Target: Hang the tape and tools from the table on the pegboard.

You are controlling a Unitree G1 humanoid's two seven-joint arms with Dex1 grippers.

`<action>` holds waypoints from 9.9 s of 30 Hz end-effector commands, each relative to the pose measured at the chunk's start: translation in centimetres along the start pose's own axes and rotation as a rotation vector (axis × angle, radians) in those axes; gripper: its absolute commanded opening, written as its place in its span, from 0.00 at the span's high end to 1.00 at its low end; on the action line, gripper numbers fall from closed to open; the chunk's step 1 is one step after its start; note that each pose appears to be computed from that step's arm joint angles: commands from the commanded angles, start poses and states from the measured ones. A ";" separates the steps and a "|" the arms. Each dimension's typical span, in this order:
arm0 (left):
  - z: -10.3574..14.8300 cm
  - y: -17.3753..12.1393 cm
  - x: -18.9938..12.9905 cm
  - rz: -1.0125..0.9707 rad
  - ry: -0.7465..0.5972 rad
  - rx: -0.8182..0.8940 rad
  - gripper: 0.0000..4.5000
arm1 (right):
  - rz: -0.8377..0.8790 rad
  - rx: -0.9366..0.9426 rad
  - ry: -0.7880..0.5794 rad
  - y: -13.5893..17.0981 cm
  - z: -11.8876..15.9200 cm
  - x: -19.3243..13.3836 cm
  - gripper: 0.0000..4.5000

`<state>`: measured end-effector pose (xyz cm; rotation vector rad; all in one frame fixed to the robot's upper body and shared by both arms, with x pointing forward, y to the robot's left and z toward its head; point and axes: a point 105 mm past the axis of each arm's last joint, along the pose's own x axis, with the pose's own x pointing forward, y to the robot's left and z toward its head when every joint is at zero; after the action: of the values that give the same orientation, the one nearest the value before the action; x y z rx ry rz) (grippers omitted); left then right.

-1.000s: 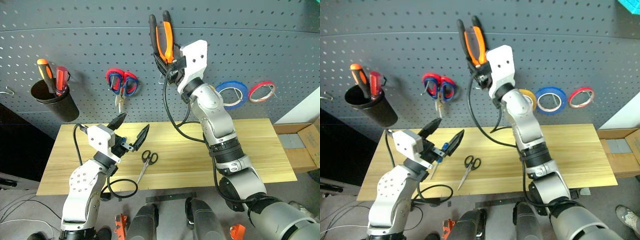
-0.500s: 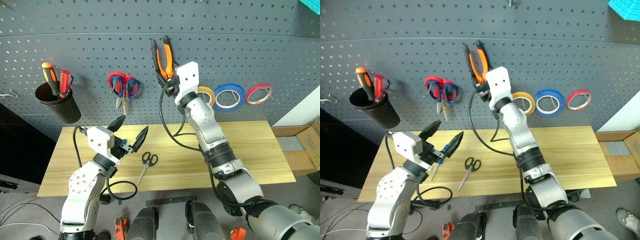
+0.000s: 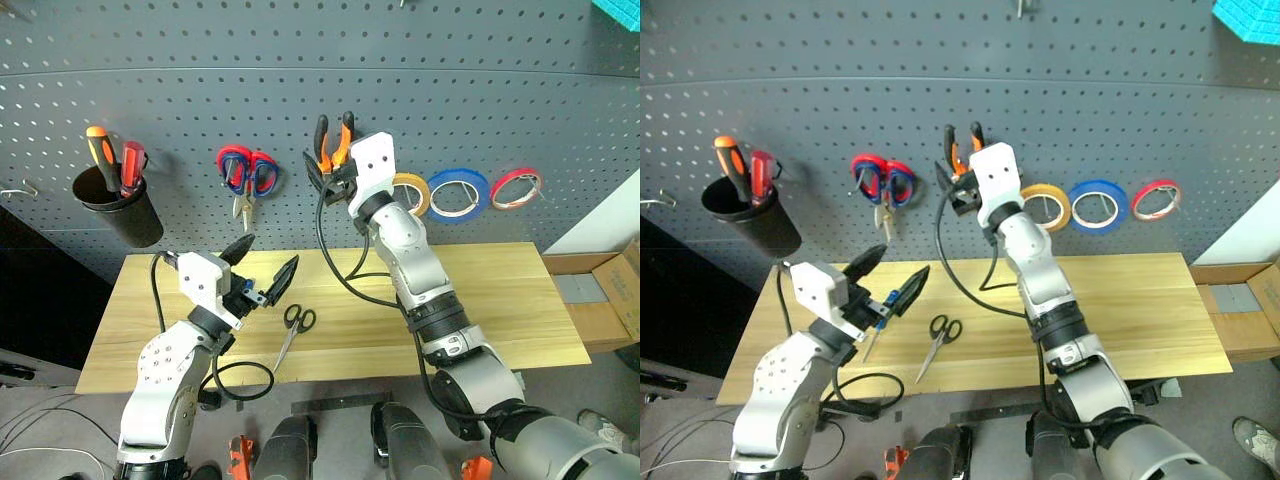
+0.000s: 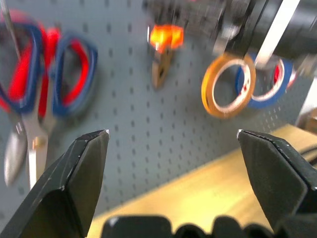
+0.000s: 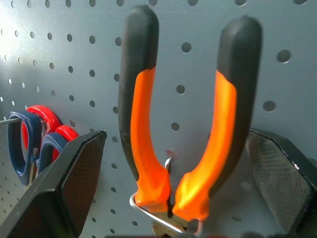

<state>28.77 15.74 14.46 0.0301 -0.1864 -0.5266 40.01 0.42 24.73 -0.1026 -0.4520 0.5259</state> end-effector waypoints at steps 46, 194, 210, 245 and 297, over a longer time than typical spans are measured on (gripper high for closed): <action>-17.8 -2.9 -2.9 0.114 0.983 0.005 0.01 | 0.556 0.209 0.657 4.3 -9.0 -20.2 0.00; -16.9 8.5 -2.2 0.483 0.993 -0.047 0.34 | 0.901 0.044 0.141 7.5 3.9 -11.1 0.00; -2.6 7.0 -1.8 0.490 0.121 0.289 1.00 | 1.002 0.084 0.094 8.2 5.4 -11.2 0.00; -13.8 10.2 -0.5 0.346 0.886 -0.035 0.00 | 0.966 0.057 0.150 7.9 4.2 -11.8 0.00; 15.2 9.3 -1.1 0.550 -0.365 0.443 0.90 | 1.098 0.096 0.039 8.8 6.0 -10.6 0.00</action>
<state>31.11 24.33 26.69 0.3010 -0.5102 0.0479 25.73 2.46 22.75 -0.2672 -0.2211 1.5974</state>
